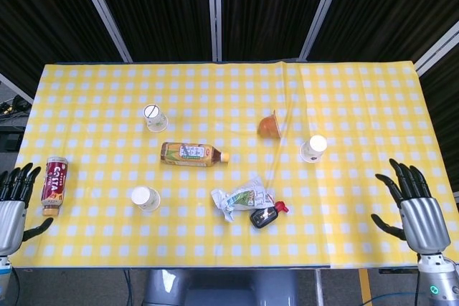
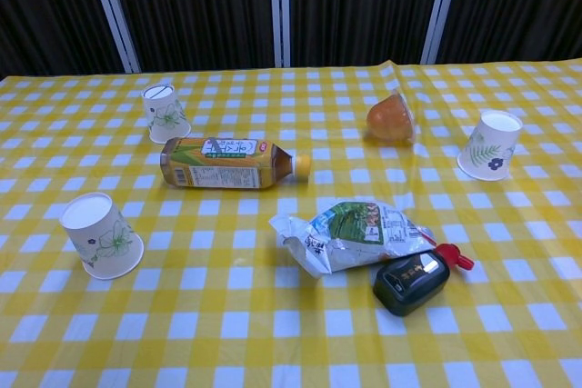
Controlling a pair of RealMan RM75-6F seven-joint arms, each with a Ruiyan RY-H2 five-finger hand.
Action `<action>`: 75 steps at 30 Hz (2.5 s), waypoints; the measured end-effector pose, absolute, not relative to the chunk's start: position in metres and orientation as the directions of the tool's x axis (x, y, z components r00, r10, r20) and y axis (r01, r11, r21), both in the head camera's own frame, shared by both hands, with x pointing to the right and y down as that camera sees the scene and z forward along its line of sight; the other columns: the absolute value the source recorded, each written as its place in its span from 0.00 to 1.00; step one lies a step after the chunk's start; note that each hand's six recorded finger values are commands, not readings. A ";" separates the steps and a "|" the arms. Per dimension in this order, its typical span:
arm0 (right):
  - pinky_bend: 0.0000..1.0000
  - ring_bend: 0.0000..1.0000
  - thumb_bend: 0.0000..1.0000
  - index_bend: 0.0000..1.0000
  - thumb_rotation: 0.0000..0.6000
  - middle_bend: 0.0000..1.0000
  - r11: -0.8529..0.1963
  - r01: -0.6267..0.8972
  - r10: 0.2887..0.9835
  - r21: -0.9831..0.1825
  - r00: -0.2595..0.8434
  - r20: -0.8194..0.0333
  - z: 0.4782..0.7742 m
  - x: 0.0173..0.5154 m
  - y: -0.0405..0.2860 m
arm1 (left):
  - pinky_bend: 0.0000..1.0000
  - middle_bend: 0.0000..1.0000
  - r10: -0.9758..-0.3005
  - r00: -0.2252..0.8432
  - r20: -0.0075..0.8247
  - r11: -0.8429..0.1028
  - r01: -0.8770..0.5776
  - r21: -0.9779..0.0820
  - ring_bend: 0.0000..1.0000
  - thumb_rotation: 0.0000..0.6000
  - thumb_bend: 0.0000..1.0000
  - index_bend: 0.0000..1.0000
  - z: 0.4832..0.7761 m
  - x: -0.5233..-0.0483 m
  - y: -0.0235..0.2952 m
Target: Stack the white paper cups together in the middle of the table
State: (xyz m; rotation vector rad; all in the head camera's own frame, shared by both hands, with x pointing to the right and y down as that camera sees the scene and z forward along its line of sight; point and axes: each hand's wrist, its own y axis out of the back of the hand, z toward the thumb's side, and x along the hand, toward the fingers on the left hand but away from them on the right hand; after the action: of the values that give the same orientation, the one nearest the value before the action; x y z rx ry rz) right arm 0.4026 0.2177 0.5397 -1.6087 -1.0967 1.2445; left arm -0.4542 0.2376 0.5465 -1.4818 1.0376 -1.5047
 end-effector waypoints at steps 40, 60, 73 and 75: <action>0.05 0.00 0.12 0.25 1.00 0.00 -0.620 0.112 0.784 -0.777 0.039 -0.620 0.685 0.324 0.068 | 0.00 0.00 -0.935 -0.064 0.348 -0.345 -0.046 -0.937 0.00 1.00 0.04 0.00 0.549 -0.466 0.223; 0.08 0.00 0.25 0.37 1.00 0.03 -0.642 0.081 0.765 -0.762 0.009 -0.644 0.711 0.324 0.063 | 0.00 0.00 -0.932 -0.059 0.357 -0.355 -0.053 -0.933 0.00 1.00 0.04 0.00 0.551 -0.466 0.222; 0.13 0.00 0.25 0.47 1.00 0.10 -0.598 0.101 0.801 -0.795 0.048 -0.597 0.698 0.308 0.061 | 0.00 0.00 -0.934 -0.058 0.353 -0.350 -0.058 -0.935 0.00 1.00 0.04 0.00 0.549 -0.466 0.222; 0.13 0.00 0.25 0.47 1.00 0.10 -0.587 0.114 0.809 -0.801 0.070 -0.583 0.690 0.300 0.060 | 0.00 0.00 -0.933 -0.059 0.354 -0.351 -0.059 -0.935 0.00 1.00 0.04 0.00 0.549 -0.466 0.222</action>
State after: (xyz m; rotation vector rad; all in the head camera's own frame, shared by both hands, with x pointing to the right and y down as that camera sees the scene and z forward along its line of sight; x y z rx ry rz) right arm 0.2997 0.0597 0.6900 -1.7806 -0.9178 1.5644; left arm -0.4664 0.2218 0.5489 -1.4751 1.1037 -1.5026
